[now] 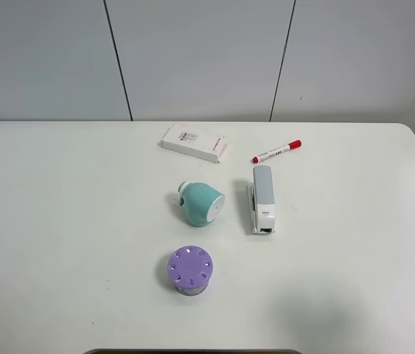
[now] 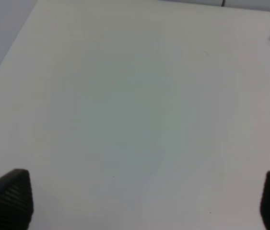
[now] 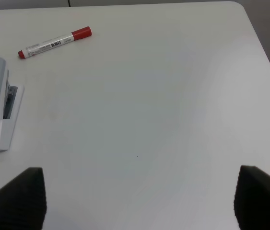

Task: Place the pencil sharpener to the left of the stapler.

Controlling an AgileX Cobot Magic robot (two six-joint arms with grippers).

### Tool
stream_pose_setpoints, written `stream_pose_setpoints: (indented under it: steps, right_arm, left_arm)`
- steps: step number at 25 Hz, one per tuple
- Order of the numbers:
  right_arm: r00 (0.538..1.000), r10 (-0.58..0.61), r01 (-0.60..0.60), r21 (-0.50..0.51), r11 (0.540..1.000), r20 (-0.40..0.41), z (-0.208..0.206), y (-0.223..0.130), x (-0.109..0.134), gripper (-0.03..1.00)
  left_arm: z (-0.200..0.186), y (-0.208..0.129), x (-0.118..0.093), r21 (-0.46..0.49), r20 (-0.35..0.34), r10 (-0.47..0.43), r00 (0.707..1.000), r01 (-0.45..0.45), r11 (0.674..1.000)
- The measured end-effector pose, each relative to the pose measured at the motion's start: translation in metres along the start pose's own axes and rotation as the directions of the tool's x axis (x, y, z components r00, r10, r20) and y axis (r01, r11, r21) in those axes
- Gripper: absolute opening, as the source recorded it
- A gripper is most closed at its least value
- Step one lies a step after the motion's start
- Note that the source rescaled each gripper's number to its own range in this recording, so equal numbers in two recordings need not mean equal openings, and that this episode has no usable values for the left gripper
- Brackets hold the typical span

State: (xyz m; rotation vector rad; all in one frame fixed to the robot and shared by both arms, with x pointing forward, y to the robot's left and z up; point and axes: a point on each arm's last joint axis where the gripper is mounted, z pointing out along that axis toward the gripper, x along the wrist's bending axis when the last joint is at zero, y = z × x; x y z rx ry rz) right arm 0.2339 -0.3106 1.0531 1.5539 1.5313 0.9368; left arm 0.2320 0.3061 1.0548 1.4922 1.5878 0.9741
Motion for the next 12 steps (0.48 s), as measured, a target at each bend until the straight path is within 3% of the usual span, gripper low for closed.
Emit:
stream_pose_setpoints:
  steps: [12]
  right_arm:
    - [1.000, 0.000, 0.000, 0.000, 1.000, 0.000, 0.0000, 0.0000, 0.0000, 0.80]
  left_arm:
    - [0.0000, 0.0000, 0.0000, 0.000, 0.000, 0.000, 1.000, 0.000, 1.000]
